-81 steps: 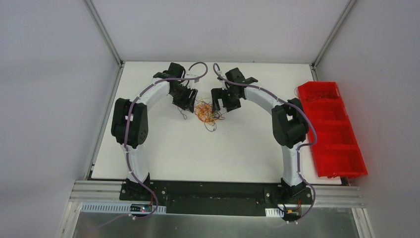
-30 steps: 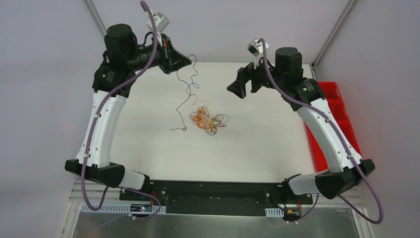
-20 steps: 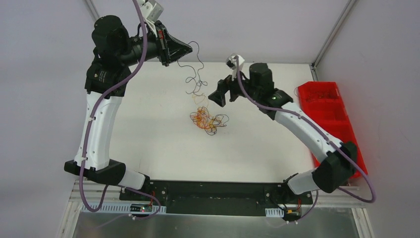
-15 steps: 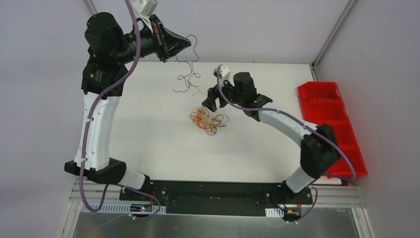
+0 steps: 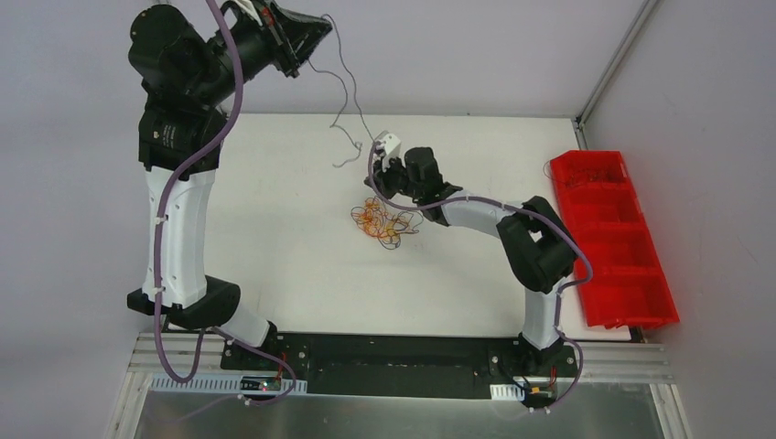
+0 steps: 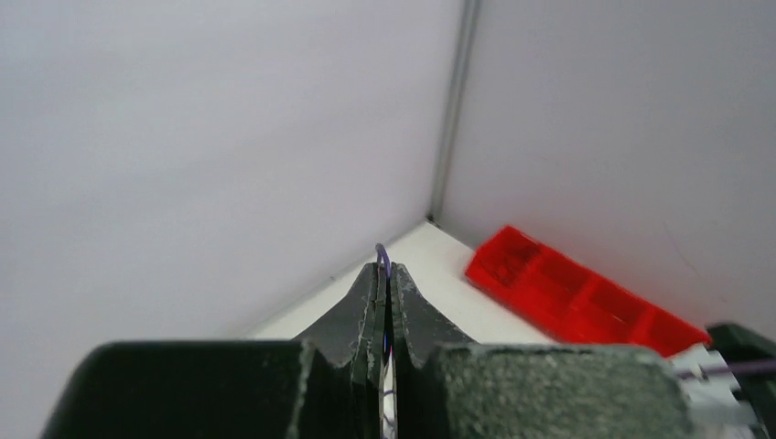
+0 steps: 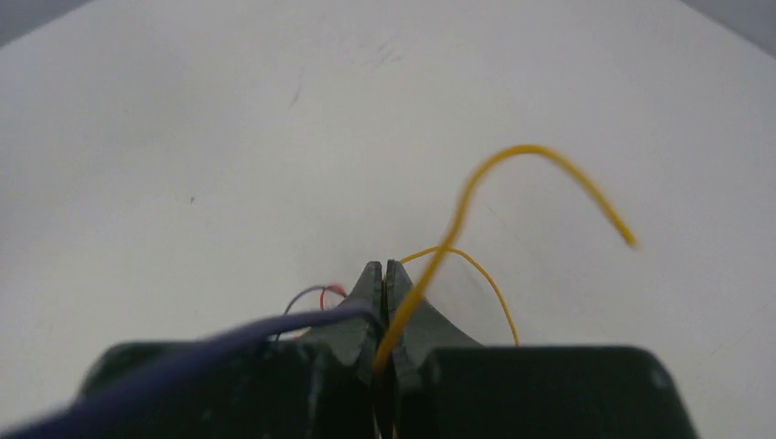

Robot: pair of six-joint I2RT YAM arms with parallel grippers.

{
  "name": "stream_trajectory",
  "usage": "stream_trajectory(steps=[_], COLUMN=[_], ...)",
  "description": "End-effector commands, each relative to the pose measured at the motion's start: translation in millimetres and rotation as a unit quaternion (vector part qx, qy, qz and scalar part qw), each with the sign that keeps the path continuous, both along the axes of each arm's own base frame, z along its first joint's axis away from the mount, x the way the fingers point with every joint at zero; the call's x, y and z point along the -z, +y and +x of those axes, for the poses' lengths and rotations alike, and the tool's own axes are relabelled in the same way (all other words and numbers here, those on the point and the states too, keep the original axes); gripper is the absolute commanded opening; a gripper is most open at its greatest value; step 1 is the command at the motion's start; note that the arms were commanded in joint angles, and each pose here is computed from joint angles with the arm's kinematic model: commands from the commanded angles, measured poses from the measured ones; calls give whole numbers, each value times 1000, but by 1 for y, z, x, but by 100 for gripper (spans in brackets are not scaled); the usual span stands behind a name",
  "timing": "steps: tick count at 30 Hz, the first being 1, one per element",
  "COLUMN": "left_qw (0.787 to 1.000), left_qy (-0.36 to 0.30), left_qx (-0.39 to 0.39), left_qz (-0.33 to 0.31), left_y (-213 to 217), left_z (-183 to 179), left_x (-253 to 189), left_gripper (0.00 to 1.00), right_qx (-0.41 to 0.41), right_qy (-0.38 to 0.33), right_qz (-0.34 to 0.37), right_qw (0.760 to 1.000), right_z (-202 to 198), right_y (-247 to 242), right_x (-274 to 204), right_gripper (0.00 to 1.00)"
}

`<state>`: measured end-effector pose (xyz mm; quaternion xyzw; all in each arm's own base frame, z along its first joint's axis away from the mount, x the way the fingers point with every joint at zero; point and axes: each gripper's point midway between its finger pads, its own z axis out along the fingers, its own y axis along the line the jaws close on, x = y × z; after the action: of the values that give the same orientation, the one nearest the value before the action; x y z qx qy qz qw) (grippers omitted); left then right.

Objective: Untangle the cables

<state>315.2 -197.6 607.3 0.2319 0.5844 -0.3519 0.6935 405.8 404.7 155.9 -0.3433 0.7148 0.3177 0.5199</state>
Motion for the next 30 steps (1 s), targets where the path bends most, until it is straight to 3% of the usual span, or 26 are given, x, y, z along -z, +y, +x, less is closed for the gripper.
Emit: stream_trajectory(steps=[1, 2, 6, 7, 9, 10, 12, 16, 21, 24, 30], left_qw=[979, 977, 984, 986, 990, 992, 995, 999, 994, 991, 977], left_qy=[-123, -129, -114, -107, -93, -86, -70, -25, 41, 80, 176], left_qx=[-151, -159, -132, -124, -106, -93, -76, -23, 98, 103, 116], left_qz=[-60, -63, -43, -38, -23, -13, 2, 25, 39, 36, -11], left_y=[55, 58, 48, 45, 38, 34, 30, 15, -20, -34, -58], left_z=[3, 4, 4, 4, 3, 2, -3, -10, -34, -30, -16], left_x=[-82, -85, -67, -61, -45, -36, -17, 26, 72, 94, 111], left_gripper=[0, 0, 0, 0, 0, 0, 0, 0, 0, 0, 0], right_qx=[-27, -29, -33, -33, -30, -26, -22, -51, -102, -79, -23], right_qy=[-7, -1, 16, 20, 23, 25, 41, 58, 8, -23, -62], right_qz=[-52, -60, -67, -66, -62, -58, -43, 2, 39, 59, 70], right_qw=[998, 998, 997, 997, 997, 998, 998, 997, 994, 995, 995], right_z=[-26, -33, -45, -47, -48, -48, -51, -81, -135, -148, -135], right_y=[-18, -25, -36, -38, -46, -50, -60, -77, -98, -114, -117], right_x=[51, 58, 42, 35, 13, -1, -33, -117, -199, -229, -252], right_gripper=[0, 0, 22, 32, 65, 76, 87, 92, 95, 97, 100])
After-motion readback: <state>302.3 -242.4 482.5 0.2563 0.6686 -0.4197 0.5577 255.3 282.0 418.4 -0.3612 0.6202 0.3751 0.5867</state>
